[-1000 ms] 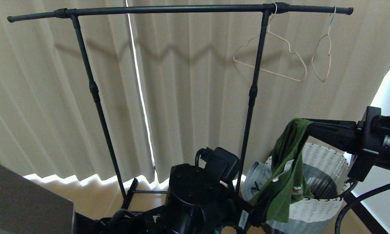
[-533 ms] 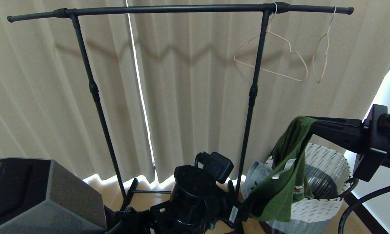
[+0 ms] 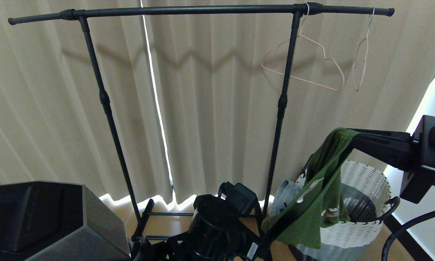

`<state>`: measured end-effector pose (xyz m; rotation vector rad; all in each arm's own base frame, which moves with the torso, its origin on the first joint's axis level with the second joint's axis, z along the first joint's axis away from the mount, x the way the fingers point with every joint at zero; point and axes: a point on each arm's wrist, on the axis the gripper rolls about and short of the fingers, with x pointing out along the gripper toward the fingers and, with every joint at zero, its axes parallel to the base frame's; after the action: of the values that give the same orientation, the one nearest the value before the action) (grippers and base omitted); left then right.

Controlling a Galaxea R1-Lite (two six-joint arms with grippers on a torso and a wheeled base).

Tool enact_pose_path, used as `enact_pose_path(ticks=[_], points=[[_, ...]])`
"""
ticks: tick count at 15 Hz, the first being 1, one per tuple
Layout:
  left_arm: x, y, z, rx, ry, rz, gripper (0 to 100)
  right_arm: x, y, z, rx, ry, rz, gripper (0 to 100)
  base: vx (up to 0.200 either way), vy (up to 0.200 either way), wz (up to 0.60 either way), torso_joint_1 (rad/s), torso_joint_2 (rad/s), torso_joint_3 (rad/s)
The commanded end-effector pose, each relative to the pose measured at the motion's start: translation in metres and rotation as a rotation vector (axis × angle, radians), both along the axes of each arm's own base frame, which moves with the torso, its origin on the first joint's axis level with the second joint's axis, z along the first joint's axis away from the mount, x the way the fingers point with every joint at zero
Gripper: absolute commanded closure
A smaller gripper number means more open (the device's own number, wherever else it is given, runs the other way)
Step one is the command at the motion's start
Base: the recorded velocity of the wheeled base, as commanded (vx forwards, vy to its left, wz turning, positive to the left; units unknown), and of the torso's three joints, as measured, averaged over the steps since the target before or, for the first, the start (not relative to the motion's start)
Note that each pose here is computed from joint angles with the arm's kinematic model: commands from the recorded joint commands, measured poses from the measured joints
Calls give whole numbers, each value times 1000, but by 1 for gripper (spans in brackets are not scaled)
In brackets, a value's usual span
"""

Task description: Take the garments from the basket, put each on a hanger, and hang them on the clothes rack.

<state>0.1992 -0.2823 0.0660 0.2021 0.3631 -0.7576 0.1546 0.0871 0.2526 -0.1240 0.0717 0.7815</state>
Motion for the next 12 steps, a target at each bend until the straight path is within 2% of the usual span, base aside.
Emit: enact_pose_path(ticks=[1,3,5,6,7,9,10,12], points=[[0,0,1,-3,-2,-2,100,-5,-1,2,6,-11,8,100,0,0,0,0,0,0],[-1,1,2,-6,-2,-1,100,-7,-1,3,7,-17,12,100,0,0,0,0,0,0],[-8,15,12,-17,-18,2,100,-7,-1,3,5,-12,12,100,0,0,0,0,0,0],[-12,23,18,-45,-41,4,100,-6,-1,2,4,-10,12,100,0,0,0,0,0,0],[-17,37,24,-58,-84,6,100,-4,0,1,0,-3,12,100,0,0,0,0,0,0],[-24,70,49,-41,-212,13,100,1,3,0,-3,-1,11,100,0,0,0,0,0,0],[-26,83,69,-74,-267,36,100,3,4,1,-3,0,11,100,0,0,0,0,0,0],[-32,110,105,-92,-319,85,100,6,6,-1,-6,12,12,100,0,0,0,0,0,0]])
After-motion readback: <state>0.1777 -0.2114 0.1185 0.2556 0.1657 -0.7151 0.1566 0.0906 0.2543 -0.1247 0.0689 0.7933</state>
